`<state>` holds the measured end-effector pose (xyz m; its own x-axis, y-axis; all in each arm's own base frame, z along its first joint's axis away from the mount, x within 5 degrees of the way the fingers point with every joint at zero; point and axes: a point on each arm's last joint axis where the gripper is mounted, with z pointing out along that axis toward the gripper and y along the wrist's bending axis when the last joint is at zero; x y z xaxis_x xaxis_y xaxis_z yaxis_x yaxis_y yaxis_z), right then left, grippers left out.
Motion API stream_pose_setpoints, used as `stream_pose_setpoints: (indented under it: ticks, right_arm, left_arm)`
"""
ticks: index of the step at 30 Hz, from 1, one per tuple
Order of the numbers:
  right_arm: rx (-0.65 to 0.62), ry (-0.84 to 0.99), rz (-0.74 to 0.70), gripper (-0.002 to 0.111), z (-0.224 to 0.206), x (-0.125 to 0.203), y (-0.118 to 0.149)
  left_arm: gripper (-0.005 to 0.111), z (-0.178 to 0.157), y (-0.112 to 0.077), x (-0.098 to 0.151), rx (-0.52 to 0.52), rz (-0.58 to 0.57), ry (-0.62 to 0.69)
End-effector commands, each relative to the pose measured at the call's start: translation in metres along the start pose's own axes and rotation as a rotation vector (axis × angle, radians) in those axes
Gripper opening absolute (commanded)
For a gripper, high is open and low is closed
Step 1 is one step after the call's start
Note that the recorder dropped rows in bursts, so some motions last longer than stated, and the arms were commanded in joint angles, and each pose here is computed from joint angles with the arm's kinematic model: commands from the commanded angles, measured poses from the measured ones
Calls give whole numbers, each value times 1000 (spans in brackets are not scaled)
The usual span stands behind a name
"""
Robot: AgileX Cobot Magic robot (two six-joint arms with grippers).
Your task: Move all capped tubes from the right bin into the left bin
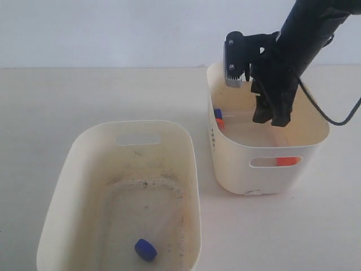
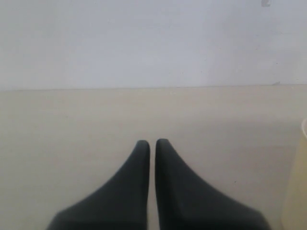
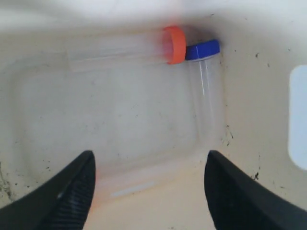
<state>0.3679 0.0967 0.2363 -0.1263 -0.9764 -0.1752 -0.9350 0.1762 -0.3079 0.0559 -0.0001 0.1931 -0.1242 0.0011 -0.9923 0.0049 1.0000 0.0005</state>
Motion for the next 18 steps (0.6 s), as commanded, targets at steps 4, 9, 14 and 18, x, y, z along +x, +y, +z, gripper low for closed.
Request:
stream_pose_setpoints:
  ticks: [4,9,14,18]
  right_arm:
    - [52,0,-146,62,37,2,-9]
    - [106,-12,-185,62,56,1,-15]
    - [102,13,-216,62,69,3,-15]
    - [125,8,-201,62,75,3,-17]
  left_arm:
    - [4,0,0,-2,1,-16,-9]
    - [4,0,0,-2,1,-16,-9]
    - [4,0,0,-2,1,-16,-9]
    - [4,0,0,-2,1,-16,-9]
